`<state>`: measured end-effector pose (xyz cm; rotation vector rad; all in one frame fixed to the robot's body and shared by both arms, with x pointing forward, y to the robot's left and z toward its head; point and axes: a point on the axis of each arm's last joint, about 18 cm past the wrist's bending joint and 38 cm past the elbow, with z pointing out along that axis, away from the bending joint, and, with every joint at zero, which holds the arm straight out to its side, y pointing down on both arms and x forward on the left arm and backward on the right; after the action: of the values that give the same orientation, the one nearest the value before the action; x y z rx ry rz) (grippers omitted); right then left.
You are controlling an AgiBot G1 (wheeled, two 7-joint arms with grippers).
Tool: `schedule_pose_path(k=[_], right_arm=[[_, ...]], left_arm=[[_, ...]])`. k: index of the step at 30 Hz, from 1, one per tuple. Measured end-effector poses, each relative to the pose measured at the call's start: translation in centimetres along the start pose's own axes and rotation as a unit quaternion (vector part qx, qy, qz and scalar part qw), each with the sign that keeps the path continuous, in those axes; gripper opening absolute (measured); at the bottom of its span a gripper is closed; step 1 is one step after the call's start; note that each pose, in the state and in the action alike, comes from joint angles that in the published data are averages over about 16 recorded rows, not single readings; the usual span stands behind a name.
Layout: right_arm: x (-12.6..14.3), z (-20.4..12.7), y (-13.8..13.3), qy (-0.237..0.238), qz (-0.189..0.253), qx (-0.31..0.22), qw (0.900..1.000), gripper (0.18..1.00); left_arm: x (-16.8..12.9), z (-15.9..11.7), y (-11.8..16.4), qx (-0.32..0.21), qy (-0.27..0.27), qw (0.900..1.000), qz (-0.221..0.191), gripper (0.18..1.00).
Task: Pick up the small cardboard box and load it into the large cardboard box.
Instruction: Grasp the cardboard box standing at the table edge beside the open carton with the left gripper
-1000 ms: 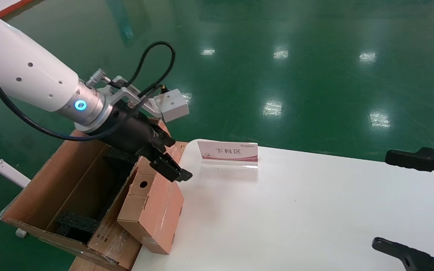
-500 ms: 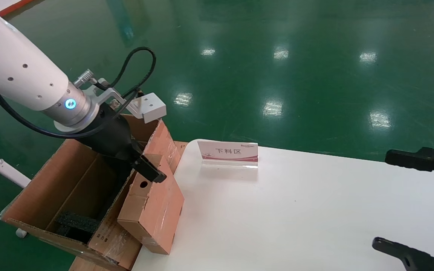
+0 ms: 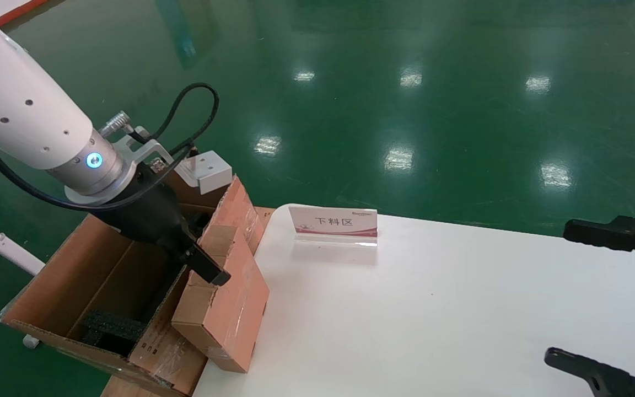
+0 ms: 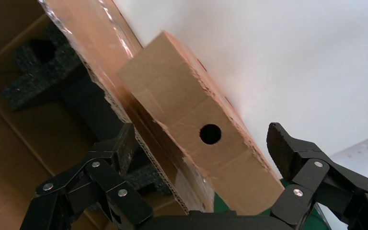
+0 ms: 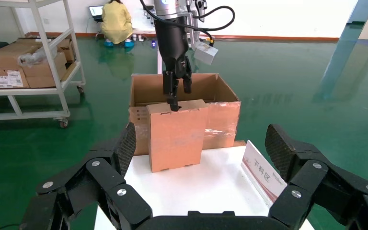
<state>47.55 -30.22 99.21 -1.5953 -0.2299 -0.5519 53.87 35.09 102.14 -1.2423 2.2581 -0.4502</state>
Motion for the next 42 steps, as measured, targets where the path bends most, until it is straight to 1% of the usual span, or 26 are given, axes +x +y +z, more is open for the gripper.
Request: schedule_pose_path(k=[18,28,42], right_arm=[[0.0,0.0,0.0,0.000,0.000,0.000,1.000,1.001],[0.0,0.0,0.0,0.000,0.000,0.000,1.000,1.001],[0.0,0.0,0.0,0.000,0.000,0.000,1.000,1.001]], left_arm=[[0.5,2.3,1.0,-0.030,0.008,0.9994,-0.017,1.001],[0.4,3.2,1.1,-0.020,0.015,0.9992,-0.029,1.001],[0.4,3.4,1.1,-0.012,0.020,0.9991,-0.035,1.001]])
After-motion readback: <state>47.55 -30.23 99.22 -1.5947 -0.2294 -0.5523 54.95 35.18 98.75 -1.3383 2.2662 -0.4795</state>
